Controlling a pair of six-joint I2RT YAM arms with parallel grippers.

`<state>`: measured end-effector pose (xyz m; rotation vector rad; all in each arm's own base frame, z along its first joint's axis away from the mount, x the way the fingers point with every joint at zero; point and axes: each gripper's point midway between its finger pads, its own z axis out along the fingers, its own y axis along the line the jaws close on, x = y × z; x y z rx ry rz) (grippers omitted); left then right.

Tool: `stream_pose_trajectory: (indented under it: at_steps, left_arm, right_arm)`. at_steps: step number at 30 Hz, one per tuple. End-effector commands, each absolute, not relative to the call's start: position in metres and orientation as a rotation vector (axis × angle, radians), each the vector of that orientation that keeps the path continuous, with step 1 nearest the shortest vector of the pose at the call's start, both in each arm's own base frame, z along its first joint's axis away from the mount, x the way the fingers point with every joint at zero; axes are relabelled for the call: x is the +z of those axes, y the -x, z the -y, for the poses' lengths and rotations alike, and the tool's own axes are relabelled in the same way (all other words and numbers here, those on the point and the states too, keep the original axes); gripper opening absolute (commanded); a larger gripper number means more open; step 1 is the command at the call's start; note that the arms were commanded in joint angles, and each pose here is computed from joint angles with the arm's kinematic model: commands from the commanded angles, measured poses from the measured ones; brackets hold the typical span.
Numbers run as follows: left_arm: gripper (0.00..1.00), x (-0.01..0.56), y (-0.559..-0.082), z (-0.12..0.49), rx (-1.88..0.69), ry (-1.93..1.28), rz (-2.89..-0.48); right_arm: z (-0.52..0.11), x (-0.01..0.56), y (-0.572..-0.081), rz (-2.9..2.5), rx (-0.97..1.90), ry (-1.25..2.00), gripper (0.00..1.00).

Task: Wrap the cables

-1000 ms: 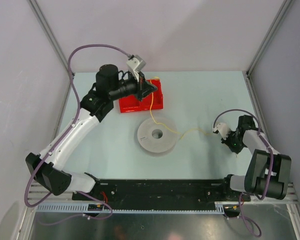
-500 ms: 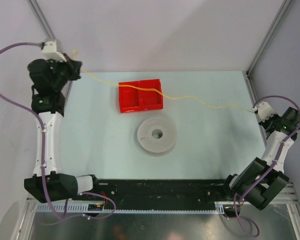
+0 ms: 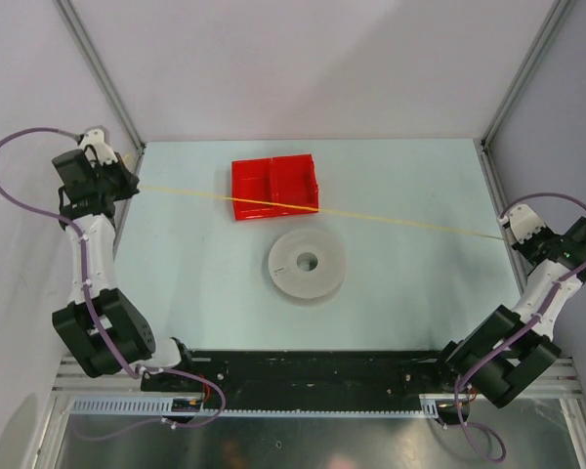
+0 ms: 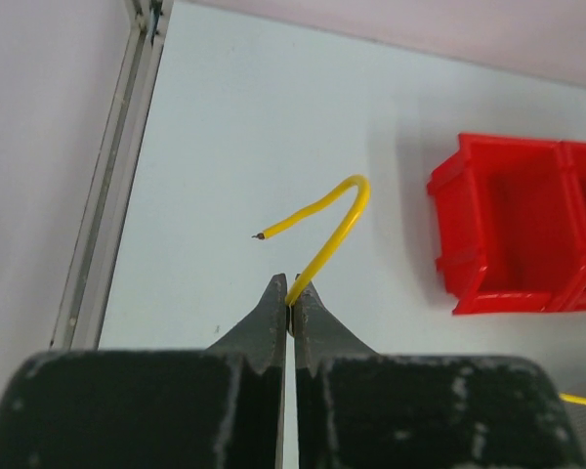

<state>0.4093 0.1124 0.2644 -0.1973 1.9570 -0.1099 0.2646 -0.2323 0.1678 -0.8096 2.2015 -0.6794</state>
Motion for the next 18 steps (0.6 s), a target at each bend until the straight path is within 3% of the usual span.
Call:
stream_pose_trajectory:
  at_steps: [1, 18]
  left_arm:
    - [0.00, 0.276, -0.404, -0.159, 0.117, 0.162, -1.900]
    - [0.00, 0.231, -0.376, -0.199, 0.235, 0.213, -1.972]
  right_arm:
    - [0.261, 0.200, -0.259, -2.160, -0.856, 0.800, 0.00]
    - [0.303, 0.193, -0.239, -2.183, -0.911, 0.724, 0.00]
